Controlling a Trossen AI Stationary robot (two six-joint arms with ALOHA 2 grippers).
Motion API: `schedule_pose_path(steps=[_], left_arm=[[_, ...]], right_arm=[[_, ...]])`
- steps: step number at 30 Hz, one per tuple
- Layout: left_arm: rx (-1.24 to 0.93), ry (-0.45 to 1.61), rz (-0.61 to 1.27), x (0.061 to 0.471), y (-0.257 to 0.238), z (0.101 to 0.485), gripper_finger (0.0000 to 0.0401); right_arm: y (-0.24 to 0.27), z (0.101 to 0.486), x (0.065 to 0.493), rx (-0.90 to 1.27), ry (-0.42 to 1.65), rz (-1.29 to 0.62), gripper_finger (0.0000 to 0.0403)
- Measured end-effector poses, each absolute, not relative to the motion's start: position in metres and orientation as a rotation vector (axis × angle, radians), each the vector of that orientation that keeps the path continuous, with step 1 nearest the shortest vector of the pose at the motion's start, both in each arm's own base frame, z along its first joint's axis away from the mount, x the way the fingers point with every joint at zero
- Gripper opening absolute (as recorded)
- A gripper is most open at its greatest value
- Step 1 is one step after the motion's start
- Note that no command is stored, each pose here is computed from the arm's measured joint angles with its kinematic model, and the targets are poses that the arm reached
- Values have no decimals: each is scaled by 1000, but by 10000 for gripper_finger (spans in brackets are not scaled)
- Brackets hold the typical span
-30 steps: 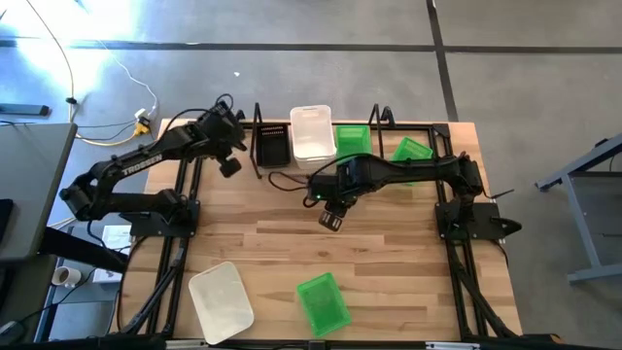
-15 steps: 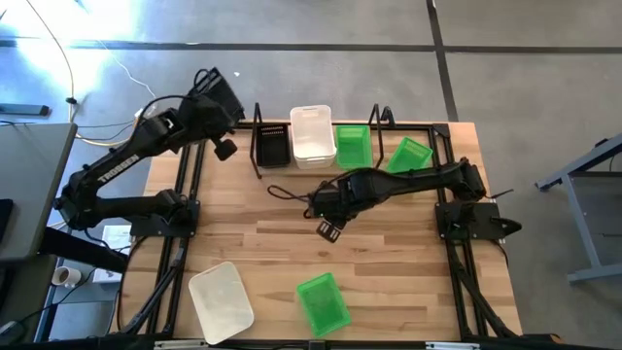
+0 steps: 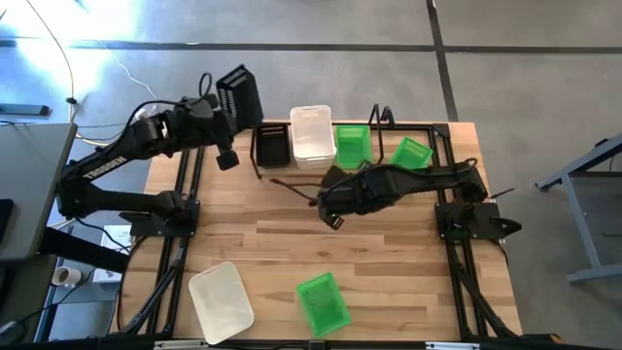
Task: Stack baskets on shelf by color
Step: Stack the black bin on top of the black bin on the shelf
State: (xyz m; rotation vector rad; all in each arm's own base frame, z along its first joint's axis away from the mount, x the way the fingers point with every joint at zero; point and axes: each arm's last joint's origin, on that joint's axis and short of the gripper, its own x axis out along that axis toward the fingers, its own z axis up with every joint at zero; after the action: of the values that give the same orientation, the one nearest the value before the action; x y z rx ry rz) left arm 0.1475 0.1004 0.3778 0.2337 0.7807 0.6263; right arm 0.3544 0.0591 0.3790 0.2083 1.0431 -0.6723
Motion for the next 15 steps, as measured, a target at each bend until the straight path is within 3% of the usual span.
schedule_pose_path(steps=[15], left_arm=[[205,941,497,209,88,341,0]], right_arm=[[20,434,332,121,889,-711,106]])
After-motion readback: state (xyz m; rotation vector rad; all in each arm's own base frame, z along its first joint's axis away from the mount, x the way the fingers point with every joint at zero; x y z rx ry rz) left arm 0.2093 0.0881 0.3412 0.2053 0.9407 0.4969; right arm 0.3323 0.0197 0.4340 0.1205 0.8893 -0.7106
